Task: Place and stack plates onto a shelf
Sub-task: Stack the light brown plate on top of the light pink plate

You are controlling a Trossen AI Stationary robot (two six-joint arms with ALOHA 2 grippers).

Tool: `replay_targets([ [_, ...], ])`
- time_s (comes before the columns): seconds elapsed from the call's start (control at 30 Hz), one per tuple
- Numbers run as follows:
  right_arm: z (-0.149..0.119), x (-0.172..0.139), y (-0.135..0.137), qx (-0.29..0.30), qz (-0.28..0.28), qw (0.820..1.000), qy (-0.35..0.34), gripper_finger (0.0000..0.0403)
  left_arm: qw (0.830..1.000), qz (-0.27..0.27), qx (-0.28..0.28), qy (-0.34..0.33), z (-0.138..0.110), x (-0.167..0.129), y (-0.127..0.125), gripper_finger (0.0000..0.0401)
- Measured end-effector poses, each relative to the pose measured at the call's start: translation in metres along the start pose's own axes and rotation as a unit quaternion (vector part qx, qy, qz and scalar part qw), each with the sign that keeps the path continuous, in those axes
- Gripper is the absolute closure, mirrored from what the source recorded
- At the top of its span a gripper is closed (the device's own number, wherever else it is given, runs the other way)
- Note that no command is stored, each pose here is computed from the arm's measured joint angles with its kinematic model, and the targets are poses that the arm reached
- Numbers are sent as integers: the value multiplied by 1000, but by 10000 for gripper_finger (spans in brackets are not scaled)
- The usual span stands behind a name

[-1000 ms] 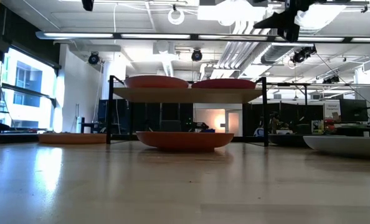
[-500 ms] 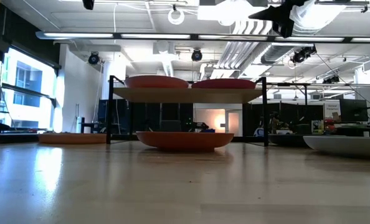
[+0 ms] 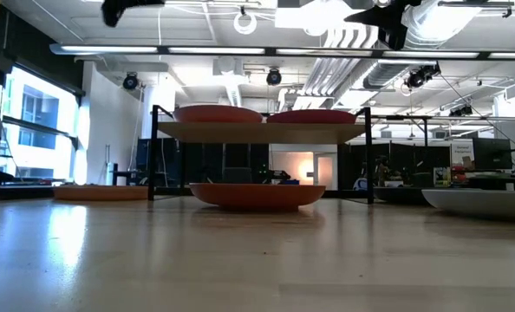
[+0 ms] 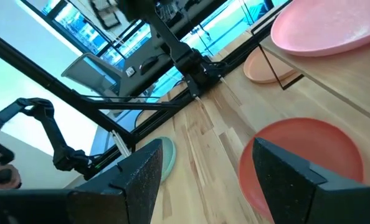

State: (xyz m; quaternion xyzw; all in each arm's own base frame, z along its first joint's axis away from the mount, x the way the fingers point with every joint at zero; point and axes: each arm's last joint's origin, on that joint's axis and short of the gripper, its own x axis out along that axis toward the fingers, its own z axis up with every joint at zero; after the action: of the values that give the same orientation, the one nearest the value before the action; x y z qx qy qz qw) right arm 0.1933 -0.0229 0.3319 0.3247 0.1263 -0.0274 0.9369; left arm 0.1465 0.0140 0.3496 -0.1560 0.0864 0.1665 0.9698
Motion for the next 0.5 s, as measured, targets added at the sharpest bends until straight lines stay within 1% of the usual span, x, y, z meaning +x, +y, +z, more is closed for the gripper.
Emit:
replay_targets([
  [0.07,0,0,0,-1,-3,1000,-2,174,997,60,-9,53,0,-2,3,270],
  [0.13,0,0,0,-2,-4,1000,-2,174,984,134,-28,112,-7,-6,9,270],
  [0.2,0,0,0,-3,-4,1000,-2,174,965,201,-48,160,-18,-10,16,270],
  [0.3,0,0,-1,-3,-6,1000,0,174,929,280,-80,229,-42,-14,26,270],
  [0.4,0,0,-1,-15,-9,1000,-1,174,895,336,-117,270,-71,-12,36,270],
  [0.43,0,0,-1,-15,-12,1000,-4,174,887,344,-125,283,-81,-11,39,270],
  [0.5,0,0,-2,-16,-21,1000,-10,174,876,339,-134,316,-102,-6,43,270],
])
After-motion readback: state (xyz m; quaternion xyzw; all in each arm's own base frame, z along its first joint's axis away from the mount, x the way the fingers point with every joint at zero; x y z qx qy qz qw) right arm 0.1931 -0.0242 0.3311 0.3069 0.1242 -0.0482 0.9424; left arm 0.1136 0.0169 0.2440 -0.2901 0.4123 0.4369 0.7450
